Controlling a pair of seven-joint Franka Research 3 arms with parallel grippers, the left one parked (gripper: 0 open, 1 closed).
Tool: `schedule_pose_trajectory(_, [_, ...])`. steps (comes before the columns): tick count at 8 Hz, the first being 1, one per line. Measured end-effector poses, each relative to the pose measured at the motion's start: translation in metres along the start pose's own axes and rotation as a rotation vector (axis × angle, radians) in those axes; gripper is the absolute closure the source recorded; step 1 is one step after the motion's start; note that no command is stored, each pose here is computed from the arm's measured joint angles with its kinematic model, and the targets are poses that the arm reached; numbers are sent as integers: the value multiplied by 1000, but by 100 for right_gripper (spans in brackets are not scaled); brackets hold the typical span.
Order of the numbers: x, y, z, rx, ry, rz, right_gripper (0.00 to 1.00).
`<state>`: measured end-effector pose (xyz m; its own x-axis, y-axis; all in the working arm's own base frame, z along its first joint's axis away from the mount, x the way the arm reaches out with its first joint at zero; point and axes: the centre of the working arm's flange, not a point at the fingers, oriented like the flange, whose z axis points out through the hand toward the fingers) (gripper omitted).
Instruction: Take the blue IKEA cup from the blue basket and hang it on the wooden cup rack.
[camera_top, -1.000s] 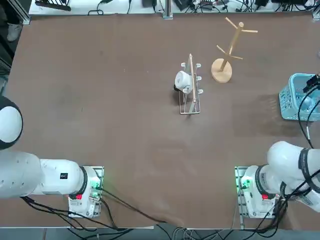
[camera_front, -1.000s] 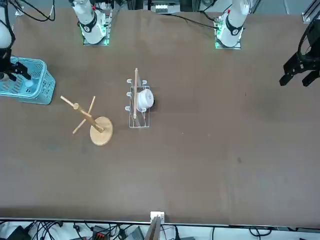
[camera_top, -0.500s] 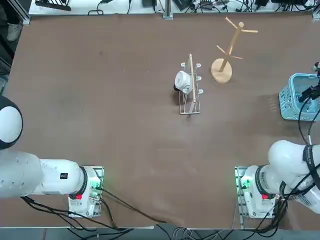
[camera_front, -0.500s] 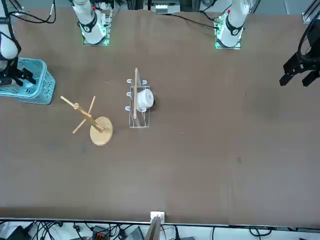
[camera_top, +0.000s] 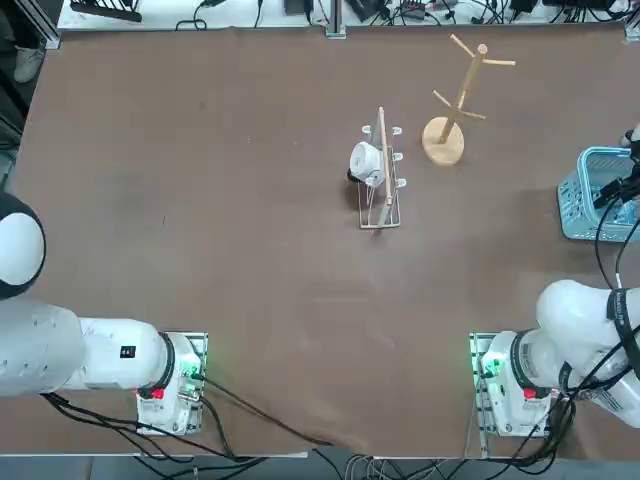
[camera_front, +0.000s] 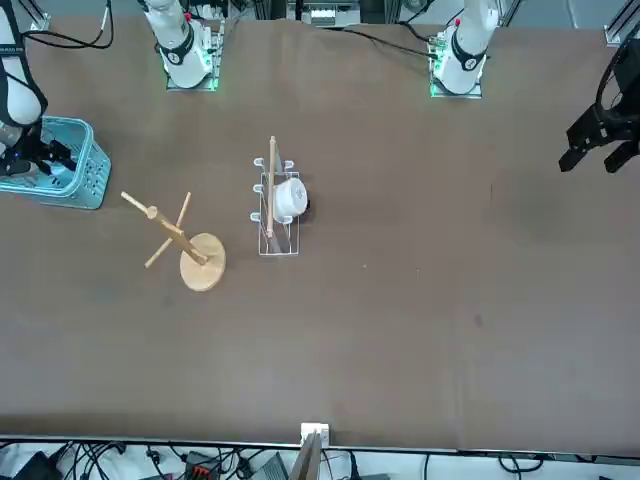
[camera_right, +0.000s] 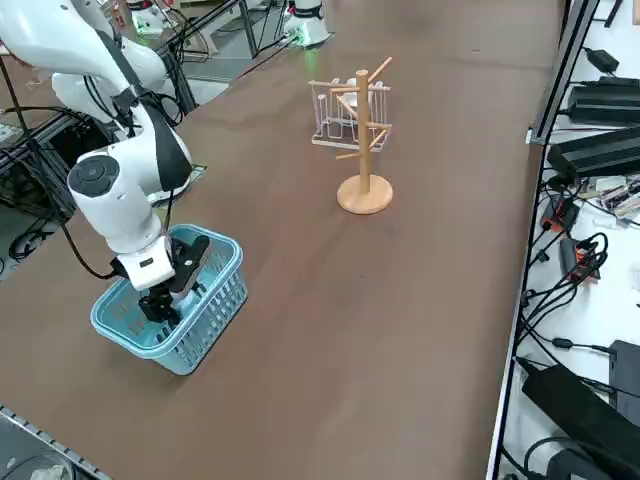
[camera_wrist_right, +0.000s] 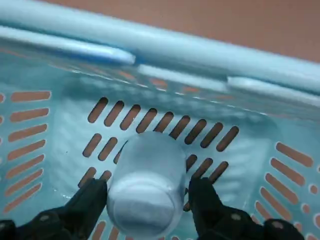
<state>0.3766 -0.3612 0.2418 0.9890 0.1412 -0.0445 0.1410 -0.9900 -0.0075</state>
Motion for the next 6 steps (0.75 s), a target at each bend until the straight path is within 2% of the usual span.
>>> schedule_pose_trajectory(6, [-3, 2, 0, 2, -1, -15, 0])
